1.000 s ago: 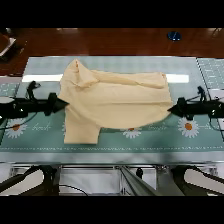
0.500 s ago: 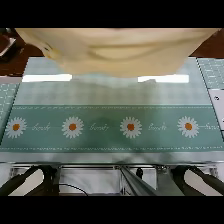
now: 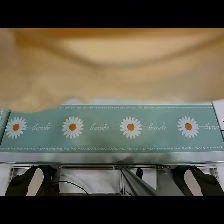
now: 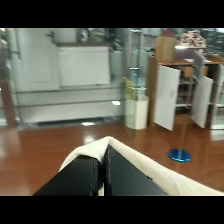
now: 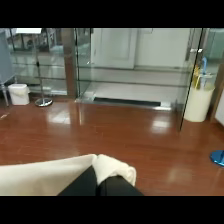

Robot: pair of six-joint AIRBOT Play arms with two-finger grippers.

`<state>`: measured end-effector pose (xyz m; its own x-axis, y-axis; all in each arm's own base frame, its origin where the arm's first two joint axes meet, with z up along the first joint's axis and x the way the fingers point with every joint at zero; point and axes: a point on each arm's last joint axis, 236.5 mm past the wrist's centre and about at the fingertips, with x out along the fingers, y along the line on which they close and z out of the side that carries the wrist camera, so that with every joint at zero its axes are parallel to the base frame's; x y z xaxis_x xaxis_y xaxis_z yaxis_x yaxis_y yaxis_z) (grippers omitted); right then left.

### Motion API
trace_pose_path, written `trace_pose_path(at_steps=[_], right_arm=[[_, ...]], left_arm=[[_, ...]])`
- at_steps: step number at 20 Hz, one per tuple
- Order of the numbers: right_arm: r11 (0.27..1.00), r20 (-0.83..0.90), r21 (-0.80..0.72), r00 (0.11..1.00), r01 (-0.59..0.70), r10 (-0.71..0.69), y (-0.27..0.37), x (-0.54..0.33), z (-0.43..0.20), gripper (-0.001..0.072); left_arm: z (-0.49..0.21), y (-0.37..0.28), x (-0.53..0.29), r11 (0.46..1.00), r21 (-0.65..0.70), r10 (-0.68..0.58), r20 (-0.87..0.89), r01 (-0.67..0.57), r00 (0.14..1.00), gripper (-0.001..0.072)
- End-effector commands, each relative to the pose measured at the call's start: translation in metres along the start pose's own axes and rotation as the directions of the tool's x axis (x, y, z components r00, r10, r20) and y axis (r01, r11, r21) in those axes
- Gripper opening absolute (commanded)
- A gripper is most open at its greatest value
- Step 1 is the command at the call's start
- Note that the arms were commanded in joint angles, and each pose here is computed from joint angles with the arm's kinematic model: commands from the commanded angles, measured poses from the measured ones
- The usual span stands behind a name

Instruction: Fold the shirts.

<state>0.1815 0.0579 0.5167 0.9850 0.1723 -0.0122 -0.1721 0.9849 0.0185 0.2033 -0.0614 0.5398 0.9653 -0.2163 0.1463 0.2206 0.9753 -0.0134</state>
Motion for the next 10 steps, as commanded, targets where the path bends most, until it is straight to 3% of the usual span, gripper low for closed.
trace_pose_path(at_steps=[1, 6, 10], right_arm=[[0.998, 0.023, -0.021, 0.998, 0.066, -0.066, 0.009, -0.046, -0.003, 0.0016], [0.989, -0.135, 0.022, 0.981, 0.144, -0.140, -0.017, -0.035, -0.046, 0.0016], [0.986, -0.327, 0.148, 0.945, 0.076, -0.024, -0.024, 0.020, -0.115, 0.0016]], left_arm=[[0.006, 0.020, -0.060, 0.981, 0.077, 0.180, 0.012, -0.180, 0.984, 0.0031], [-0.061, 0.050, -0.040, 0.983, 0.072, 0.181, -0.210, -0.169, 0.961, 0.0031], [-0.183, 0.060, 0.019, 0.983, 0.001, 0.158, -0.509, -0.182, 0.846, 0.0031]])
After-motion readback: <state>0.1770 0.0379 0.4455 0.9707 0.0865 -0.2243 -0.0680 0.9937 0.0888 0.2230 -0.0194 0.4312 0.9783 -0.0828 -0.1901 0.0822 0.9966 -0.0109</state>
